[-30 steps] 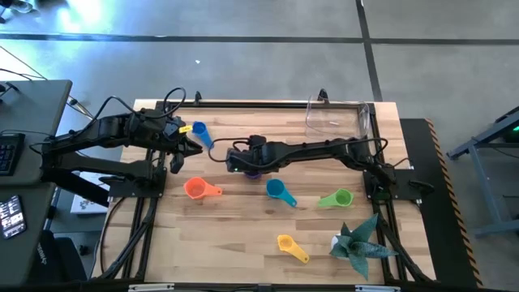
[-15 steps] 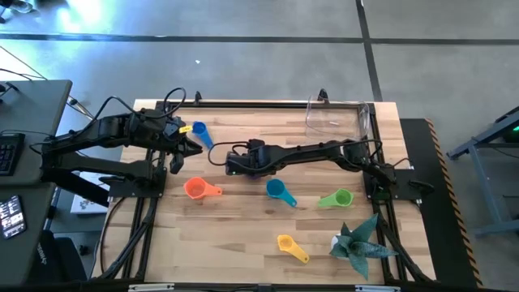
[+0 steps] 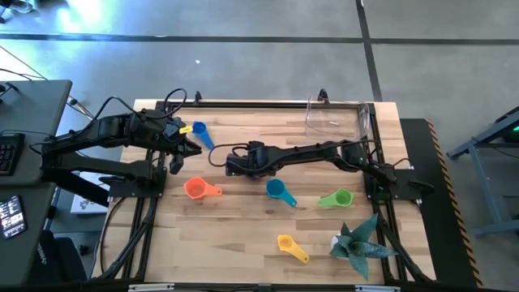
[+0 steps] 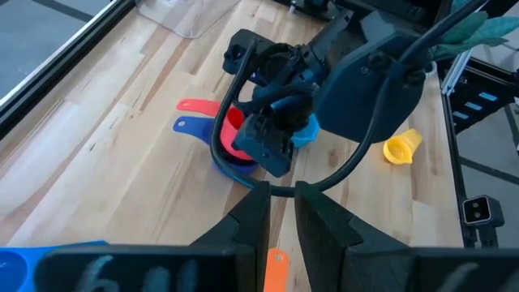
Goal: Nest measuring cups in basket
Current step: Stack the red measuring cup on top of the purple measuring cup, then remove the red measuring cup from the dark blue measuring cup
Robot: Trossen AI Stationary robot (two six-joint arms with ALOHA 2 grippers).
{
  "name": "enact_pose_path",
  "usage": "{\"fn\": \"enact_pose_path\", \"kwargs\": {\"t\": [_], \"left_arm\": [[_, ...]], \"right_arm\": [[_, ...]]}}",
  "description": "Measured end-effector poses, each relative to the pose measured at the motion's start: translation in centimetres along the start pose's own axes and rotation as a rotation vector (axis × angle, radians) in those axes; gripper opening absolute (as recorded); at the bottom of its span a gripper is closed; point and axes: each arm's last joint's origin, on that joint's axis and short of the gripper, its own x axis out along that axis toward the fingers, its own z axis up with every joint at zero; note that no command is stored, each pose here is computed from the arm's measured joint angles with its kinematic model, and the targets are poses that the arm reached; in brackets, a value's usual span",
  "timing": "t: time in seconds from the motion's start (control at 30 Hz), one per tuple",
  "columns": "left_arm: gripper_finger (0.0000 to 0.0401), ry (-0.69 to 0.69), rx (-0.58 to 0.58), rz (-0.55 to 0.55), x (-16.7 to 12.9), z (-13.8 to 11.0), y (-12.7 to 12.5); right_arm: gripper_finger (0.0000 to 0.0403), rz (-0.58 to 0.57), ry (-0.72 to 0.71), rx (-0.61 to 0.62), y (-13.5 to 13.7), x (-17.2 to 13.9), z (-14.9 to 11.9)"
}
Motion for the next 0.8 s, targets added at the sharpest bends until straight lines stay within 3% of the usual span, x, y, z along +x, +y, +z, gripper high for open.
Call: {"fn": "enact_pose_path", "kwargs": {"t": [0.4, 0.8], "left_arm": [[0.0049, 0.004, 0.000, 0.001, 0.0, 0.0, 0.0], [0.0049, 0.065, -0.004, 0.016, 0.0, -0.6, 0.2]], "right_arm": [[0.0075, -0.007, 0.016, 0.005, 0.0, 0.1, 0.3], [0.0080, 0.044, 0.013, -0.136, 1.1, -1.6, 1.1]]}}
